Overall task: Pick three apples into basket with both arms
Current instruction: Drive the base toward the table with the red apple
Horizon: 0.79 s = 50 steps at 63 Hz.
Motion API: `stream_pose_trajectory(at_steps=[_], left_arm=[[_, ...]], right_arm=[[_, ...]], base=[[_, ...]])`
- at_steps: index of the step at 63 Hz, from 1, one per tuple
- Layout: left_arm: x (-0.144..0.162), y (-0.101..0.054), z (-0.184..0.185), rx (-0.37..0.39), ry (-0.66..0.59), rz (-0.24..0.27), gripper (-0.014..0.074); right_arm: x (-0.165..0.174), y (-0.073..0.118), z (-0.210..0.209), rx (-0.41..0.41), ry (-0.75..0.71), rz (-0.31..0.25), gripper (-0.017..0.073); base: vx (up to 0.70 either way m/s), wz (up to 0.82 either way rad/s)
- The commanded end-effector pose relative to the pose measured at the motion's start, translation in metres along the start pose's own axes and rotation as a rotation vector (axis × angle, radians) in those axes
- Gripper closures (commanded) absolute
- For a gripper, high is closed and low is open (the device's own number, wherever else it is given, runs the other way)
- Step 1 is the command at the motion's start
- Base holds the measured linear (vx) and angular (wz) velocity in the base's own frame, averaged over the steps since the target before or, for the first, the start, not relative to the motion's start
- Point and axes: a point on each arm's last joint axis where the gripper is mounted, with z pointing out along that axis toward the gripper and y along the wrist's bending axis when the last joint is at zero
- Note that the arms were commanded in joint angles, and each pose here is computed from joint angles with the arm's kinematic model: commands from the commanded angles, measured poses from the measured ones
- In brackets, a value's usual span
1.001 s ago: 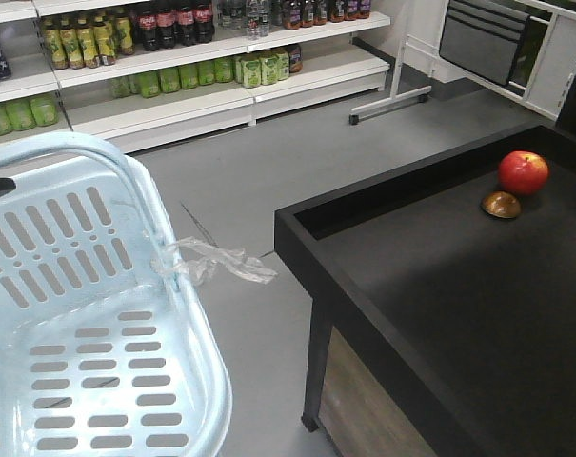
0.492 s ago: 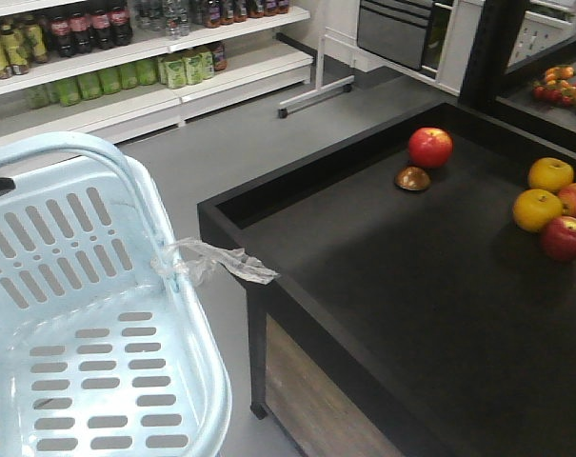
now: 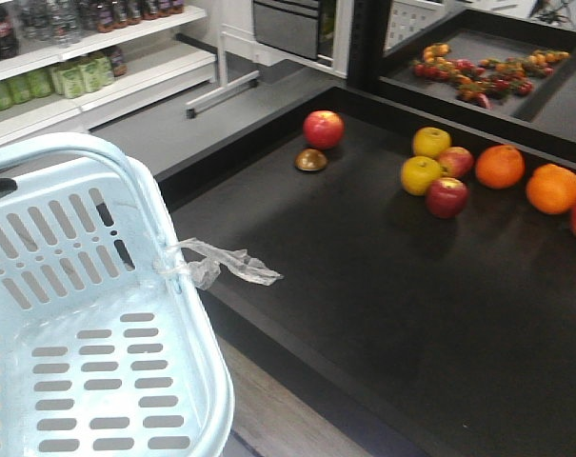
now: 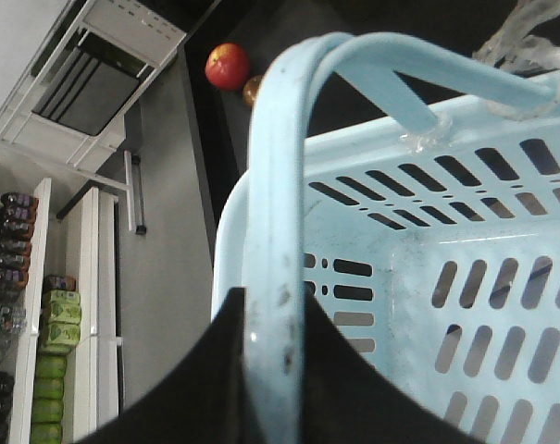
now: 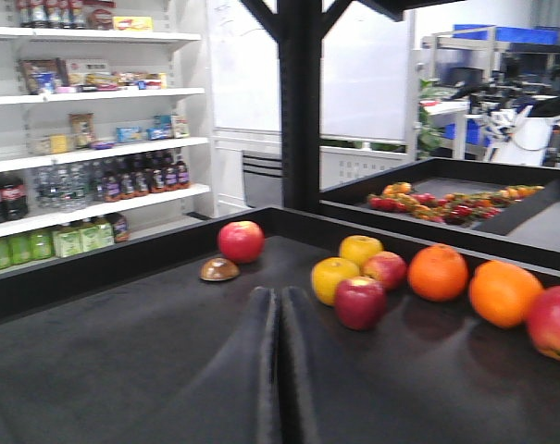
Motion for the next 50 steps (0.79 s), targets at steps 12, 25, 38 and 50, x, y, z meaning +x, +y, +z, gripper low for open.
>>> stream_pose_trajectory(at_steps=[12,25,38,50], left_arm=[[-0.0082,0.0113,-0.0124,-0.083,-0.100,-0.013,0.0600],[-0.0082,0.0113,-0.0124,-0.083,-0.100,-0.013,0.0600],[-0.0082,0.0113,-0.0124,-0.083,-0.100,-0.013,0.0600],[-0.0078,0.0120,-0.0124,-0.091,-0.097,-0.008,0.0600]], right_arm=[[-0.0022,0.0000,-0.0005,-0.001,-0.066,-0.011,0.0568],[-0.0022,0.0000,-0.0005,-0.001,-0.066,-0.011,0.0568],[-0.0022,0.0000,-0.0005,-0.001,-0.066,-0.011,0.0568],[-0.0023,-0.0001,-0.0002,0.000,-0.064,-0.011,0.0568]], base=[[-0.04,-0.32],[0.01,-0.24],[0.05,-0.27],[0.08,-0.33]])
